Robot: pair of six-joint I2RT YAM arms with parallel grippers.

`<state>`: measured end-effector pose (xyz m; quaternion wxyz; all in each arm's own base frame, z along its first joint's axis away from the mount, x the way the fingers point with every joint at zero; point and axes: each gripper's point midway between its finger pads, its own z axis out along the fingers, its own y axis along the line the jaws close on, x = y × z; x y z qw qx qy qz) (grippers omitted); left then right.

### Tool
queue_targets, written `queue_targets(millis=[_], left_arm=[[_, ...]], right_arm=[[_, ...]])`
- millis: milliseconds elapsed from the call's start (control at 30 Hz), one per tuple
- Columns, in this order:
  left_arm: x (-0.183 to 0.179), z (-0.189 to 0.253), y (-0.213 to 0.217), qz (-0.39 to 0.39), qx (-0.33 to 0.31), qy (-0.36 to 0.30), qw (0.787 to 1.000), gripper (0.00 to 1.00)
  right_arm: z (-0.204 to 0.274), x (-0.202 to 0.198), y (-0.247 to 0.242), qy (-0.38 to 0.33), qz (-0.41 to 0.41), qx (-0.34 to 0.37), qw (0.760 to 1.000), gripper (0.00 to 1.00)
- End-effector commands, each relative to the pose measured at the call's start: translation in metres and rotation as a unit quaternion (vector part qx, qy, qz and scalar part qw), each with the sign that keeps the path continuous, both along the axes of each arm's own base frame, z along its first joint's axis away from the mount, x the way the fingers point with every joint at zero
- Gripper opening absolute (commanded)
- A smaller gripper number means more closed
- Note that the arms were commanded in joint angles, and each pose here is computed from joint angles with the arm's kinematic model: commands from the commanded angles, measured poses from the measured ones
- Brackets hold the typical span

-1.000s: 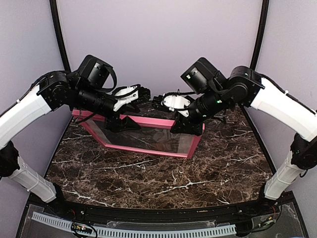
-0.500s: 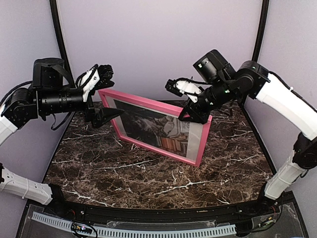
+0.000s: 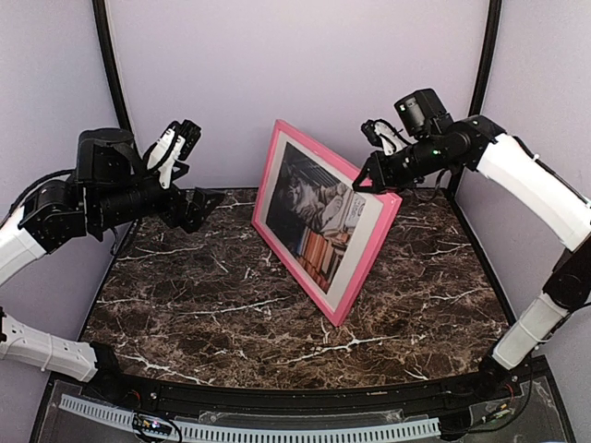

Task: Put the photo into the frame
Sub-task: Turn over the photo frame.

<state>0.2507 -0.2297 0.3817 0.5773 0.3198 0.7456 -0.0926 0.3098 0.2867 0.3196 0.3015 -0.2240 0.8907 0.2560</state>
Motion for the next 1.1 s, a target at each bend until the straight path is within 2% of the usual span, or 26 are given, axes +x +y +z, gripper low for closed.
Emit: queue_targets(millis=[0, 200, 333, 500, 667, 800, 1067], left_arm=[[0.009, -0.023, 0.006, 0.052, -0.041, 0.038, 0.997, 0.99], [0.013, -0.057, -0.006, 0.058, -0.069, 0.082, 0.993, 0.99], [0.014, -0.077, -0.016, 0.052, -0.085, 0.107, 0.989, 0.99], [0.014, -0.092, -0.026, 0.041, -0.095, 0.120, 0.987, 0.99], [0.014, -0.101, -0.030, 0.035, -0.093, 0.126, 0.987, 0.99], [0.013, -0.108, -0.032, 0.031, -0.094, 0.132, 0.986, 0.99], [0.011, -0.118, -0.028, 0.036, -0.090, 0.140, 0.985, 0.99]], right_arm=[[0.053, 0.023, 0.002, -0.036, -0.060, 0.170, 0.983, 0.00], [0.006, 0.027, -0.013, 0.018, -0.116, 0.220, 0.969, 0.00], [-0.032, 0.014, -0.021, 0.060, -0.148, 0.259, 0.953, 0.00], [-0.075, -0.009, -0.036, 0.101, -0.189, 0.305, 0.928, 0.14], [-0.118, -0.029, -0.049, 0.136, -0.226, 0.328, 0.907, 0.32], [-0.150, -0.042, -0.051, 0.162, -0.236, 0.328, 0.900, 0.37], [-0.195, -0.059, -0.051, 0.190, -0.246, 0.297, 0.903, 0.42]])
